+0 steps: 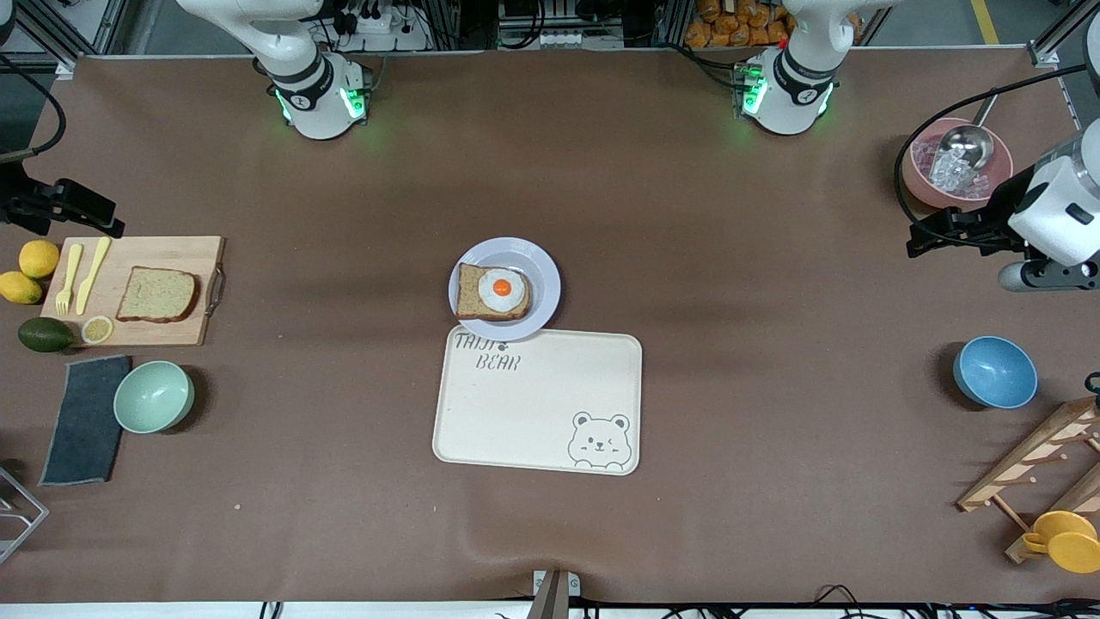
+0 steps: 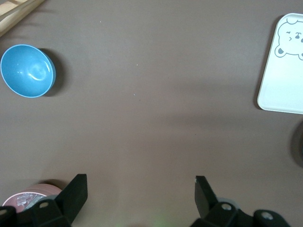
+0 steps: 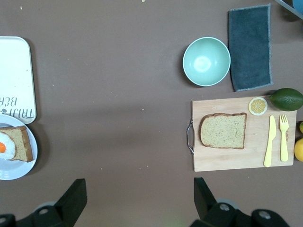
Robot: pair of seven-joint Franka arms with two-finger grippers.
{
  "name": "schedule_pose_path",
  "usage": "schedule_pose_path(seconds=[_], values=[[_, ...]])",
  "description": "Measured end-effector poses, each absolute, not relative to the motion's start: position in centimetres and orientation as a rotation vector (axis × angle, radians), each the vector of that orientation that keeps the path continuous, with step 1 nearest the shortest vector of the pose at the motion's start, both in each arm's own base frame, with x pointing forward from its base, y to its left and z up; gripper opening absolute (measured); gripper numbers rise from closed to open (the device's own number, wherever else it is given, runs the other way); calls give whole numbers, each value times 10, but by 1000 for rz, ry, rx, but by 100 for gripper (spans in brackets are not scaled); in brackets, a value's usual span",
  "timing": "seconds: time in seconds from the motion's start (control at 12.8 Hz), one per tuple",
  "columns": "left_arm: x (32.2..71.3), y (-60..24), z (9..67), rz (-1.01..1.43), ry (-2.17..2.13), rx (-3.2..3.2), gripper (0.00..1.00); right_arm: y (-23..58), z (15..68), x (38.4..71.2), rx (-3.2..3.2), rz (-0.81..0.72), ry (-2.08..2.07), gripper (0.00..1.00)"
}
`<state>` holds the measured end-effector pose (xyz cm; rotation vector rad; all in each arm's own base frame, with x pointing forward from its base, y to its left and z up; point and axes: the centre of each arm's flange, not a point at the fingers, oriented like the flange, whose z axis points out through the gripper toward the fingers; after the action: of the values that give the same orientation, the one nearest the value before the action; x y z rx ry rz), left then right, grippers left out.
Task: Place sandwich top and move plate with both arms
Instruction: 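Move the right gripper toward the bread slice on the cutting board, then lower the right gripper onto the bread slice edge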
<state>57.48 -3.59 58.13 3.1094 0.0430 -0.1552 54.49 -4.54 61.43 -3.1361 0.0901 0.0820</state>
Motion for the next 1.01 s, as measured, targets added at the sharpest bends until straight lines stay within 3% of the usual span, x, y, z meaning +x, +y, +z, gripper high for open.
schedule_pose_path(seconds=[0.47, 1.01], values=[[580, -28, 579, -157, 65, 3102, 100, -55, 587, 556, -3134, 134, 116, 100], [580, -34, 583, -142, 17, 3120, 100, -161, 465, 592, -3086, 292, -120, 100]])
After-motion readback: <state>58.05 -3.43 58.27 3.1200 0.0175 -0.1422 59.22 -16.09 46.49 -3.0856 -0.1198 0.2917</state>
